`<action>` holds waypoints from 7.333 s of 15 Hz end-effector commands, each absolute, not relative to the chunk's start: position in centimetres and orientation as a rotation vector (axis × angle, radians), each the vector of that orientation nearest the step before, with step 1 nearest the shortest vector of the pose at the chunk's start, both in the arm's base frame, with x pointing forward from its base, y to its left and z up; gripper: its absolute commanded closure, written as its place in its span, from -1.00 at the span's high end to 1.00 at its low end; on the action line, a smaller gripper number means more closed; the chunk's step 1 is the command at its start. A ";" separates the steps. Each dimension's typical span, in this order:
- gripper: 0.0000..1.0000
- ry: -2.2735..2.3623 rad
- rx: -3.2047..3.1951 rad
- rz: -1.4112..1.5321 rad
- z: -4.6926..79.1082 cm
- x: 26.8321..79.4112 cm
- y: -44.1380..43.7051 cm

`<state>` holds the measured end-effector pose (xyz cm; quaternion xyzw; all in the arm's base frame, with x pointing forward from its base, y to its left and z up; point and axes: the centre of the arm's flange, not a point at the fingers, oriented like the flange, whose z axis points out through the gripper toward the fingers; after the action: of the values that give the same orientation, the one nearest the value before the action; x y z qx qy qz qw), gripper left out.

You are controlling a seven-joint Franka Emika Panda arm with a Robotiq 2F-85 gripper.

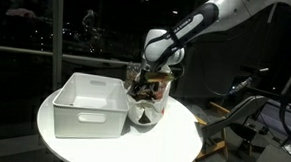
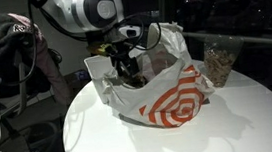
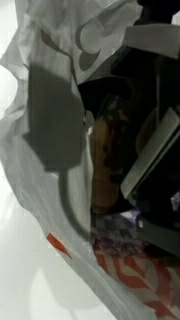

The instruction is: Transfer the items from the plastic to the box

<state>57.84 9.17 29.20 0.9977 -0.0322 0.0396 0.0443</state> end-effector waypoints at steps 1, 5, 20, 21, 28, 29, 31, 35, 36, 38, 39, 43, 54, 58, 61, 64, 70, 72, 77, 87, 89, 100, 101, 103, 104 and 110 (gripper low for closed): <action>1.00 -0.150 3.020 0.166 27.0 59.8 10.1; 0.48 -0.190 2.997 0.149 24.7 59.9 9.5; -0.85 -0.457 2.958 0.029 33.4 56.3 7.3; -0.85 -0.495 2.949 -0.006 35.3 55.6 7.2; -0.85 -0.413 2.968 0.251 48.3 51.3 11.3; -0.85 -0.372 2.958 0.334 49.5 51.1 12.5; -0.85 -0.277 2.927 0.478 50.6 51.6 15.3; -0.84 -0.064 2.864 0.659 50.0 53.4 21.2; -0.84 -0.009 2.847 0.683 49.9 54.0 22.7; -0.83 0.095 2.812 0.716 49.8 55.0 25.4; -0.83 0.135 2.803 0.722 49.6 55.5 26.6; -0.83 0.284 2.806 0.688 46.9 57.9 29.5; 0.16 0.470 2.951 0.406 37.7 62.0 28.1; 0.77 0.324 3.045 0.312 40.3 61.3 25.1; 1.00 0.126 3.103 0.237 41.8 59.9 20.9; 1.00 -0.055 3.125 0.204 41.6 59.3 16.3; 1.00 -0.141 3.185 -0.040 39.6 57.6 11.5; 1.00 -0.154 3.145 -0.015 37.7 59.5 11.4; 1.00 -0.230 3.125 0.066 36.2 60.8 11.3; 1.00 -0.728 2.877 0.232 30.4 65.8 2.3; 1.00 -0.677 2.907 0.178 29.7 65.7 1.9; 1.00 -0.665 2.837 -0.039 28.3 65.2 -1.3; 1.00 -0.696 2.817 -0.023 27.7 65.9 -1.5; 1.00 -0.758 2.824 0.024 26.8 67.7 -1.4; 1.00 -0.801 2.830 0.055 26.6 68.6 -1.1; 1.00 -1.134 2.826 0.082 23.6 71.9 -0.7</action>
<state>69.00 -0.46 25.61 0.9432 -0.3262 0.0217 0.0584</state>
